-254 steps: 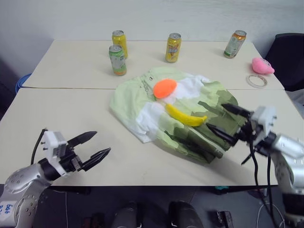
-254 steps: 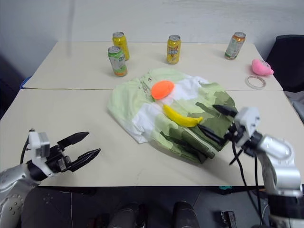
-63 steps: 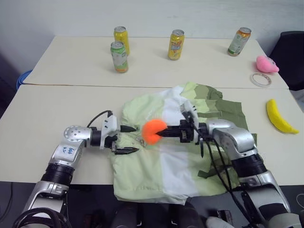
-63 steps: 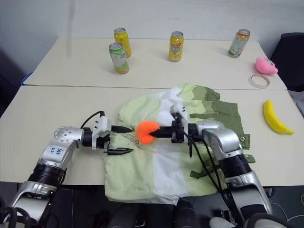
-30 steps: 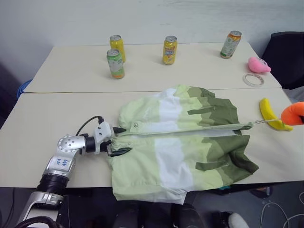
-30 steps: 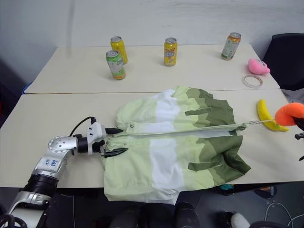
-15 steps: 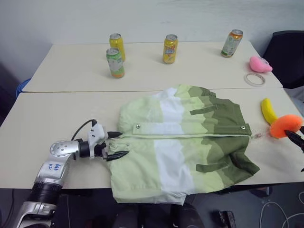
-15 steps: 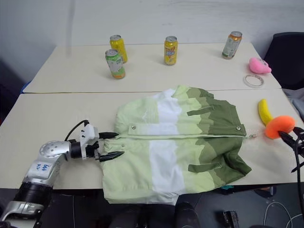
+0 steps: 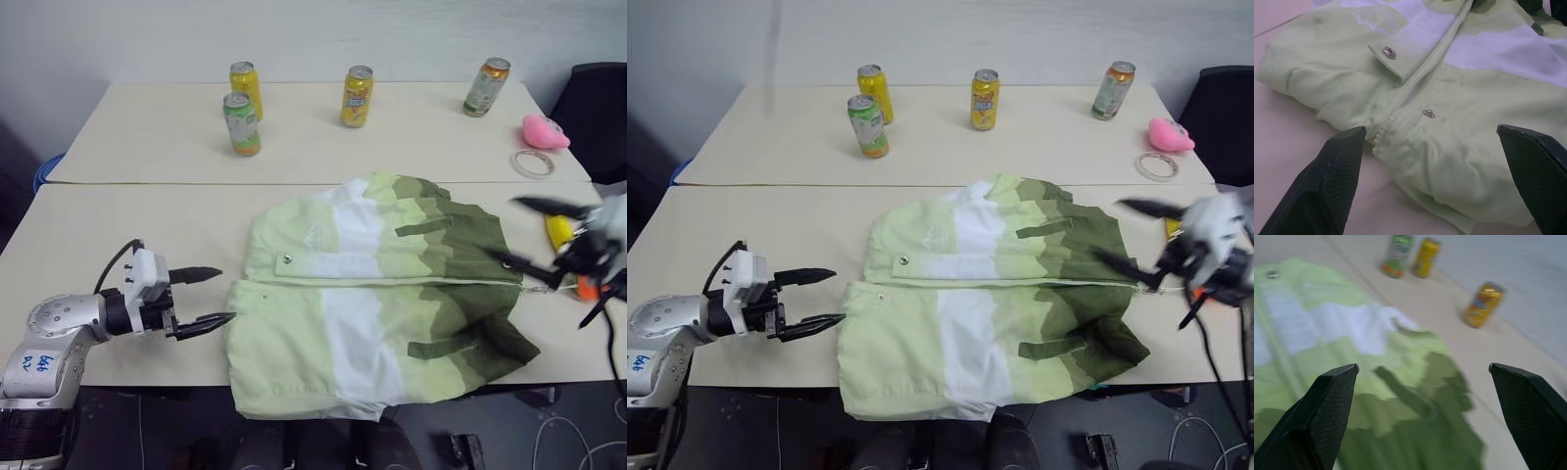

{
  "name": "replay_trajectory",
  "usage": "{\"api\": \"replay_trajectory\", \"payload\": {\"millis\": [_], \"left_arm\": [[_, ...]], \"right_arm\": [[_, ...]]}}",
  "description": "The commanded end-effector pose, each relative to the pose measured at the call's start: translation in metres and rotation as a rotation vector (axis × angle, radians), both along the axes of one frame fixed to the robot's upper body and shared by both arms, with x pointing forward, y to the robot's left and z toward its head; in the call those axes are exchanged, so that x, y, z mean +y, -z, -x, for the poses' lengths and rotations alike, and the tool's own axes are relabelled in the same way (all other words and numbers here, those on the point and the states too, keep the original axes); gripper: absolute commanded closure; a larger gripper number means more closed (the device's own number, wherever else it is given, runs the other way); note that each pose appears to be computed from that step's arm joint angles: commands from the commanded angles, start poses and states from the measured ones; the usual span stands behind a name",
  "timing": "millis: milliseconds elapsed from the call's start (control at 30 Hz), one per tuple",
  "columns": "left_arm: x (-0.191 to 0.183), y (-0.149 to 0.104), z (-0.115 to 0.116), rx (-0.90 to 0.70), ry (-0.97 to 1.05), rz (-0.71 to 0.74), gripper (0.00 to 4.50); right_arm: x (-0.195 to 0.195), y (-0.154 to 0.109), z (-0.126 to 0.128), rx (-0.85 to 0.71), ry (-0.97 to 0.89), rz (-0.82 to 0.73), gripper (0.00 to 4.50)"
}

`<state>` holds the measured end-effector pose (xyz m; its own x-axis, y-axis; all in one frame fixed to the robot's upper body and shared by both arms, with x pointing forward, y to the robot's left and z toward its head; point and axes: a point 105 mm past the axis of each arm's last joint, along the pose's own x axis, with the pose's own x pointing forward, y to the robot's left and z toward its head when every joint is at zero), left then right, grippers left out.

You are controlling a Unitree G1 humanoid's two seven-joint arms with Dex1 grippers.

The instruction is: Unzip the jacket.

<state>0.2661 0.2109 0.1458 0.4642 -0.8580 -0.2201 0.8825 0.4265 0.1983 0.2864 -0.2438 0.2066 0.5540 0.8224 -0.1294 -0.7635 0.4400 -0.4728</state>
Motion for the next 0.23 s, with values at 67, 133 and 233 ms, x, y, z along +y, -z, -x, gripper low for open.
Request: {"api": "replay_trajectory", "payload": {"millis": [67, 133, 233], "left_arm": [[0.020, 0.007, 0.005, -0.061, 0.035, -0.185, 0.00], [0.025, 0.013, 0.012, -0.088, 0.054, -0.244, 0.00], [0.025, 0.013, 0.015, -0.110, 0.037, -0.239, 0.00]], "right_arm": [[0.043, 0.018, 0.024, 0.088, -0.272, 0.015, 0.02], [0.047, 0.034, 0.030, 0.132, -0.301, 0.013, 0.02], [0.043, 0.044, 0.028, 0.130, -0.278, -0.001, 0.02]]}}
